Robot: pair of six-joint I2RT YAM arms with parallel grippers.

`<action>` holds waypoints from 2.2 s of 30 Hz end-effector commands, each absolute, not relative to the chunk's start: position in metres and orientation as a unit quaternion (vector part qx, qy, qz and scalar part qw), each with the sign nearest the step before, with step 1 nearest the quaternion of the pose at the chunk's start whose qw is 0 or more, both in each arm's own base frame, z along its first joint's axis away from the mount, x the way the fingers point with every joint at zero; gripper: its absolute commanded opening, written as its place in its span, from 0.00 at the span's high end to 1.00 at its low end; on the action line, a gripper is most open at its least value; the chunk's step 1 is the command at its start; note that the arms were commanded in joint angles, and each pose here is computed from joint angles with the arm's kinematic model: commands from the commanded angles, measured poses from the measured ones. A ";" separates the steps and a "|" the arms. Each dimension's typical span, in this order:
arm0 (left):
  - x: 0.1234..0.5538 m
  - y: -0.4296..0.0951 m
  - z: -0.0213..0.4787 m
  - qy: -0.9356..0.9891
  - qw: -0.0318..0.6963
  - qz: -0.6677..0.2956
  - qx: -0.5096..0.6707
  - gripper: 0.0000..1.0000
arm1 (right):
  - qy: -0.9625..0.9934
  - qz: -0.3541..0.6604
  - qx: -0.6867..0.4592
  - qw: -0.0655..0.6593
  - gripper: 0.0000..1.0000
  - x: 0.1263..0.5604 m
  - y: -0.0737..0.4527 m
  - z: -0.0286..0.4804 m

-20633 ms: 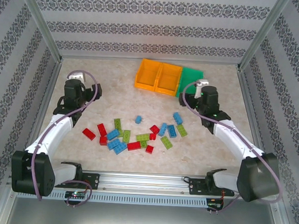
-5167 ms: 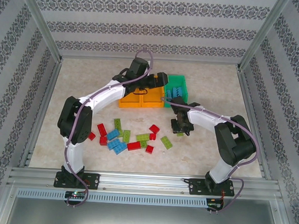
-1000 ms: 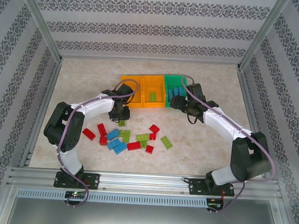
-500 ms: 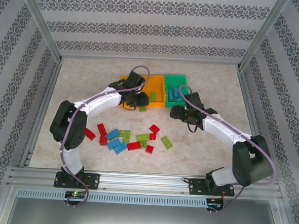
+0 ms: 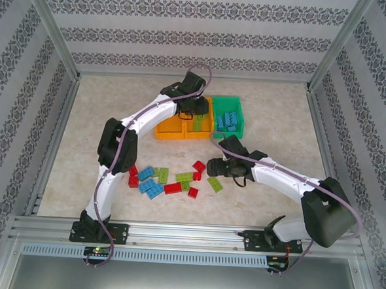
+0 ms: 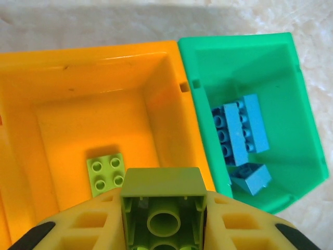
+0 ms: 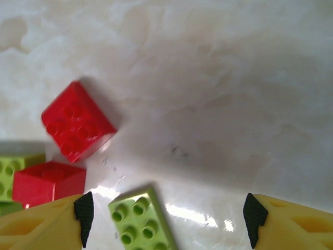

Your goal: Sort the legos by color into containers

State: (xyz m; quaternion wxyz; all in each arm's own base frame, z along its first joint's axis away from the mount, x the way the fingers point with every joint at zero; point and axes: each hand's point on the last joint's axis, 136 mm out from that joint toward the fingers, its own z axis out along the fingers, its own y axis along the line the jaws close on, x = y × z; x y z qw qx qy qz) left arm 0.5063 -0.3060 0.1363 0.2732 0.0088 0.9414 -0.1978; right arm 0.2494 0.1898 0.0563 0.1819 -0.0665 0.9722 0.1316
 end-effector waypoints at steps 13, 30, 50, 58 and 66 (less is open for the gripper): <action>0.503 -0.297 0.133 0.947 0.274 -0.166 0.018 0.35 | 0.982 0.063 -0.150 0.092 0.21 0.209 0.200 0.018; 0.478 -0.295 0.176 0.922 0.313 -0.228 0.020 0.00 | 0.982 0.003 -0.184 0.051 0.50 0.195 0.195 -0.004; 0.441 -0.247 0.182 0.922 0.347 -0.168 0.015 0.00 | 0.965 0.141 -0.135 0.173 0.74 0.260 0.234 0.073; 0.416 -0.222 0.171 0.928 0.349 -0.133 0.019 0.00 | 0.943 0.237 -0.085 0.215 0.74 0.331 0.263 0.118; 0.386 -0.198 0.151 0.936 0.334 -0.104 0.029 0.01 | 0.941 0.258 -0.024 0.217 0.73 0.400 0.270 0.123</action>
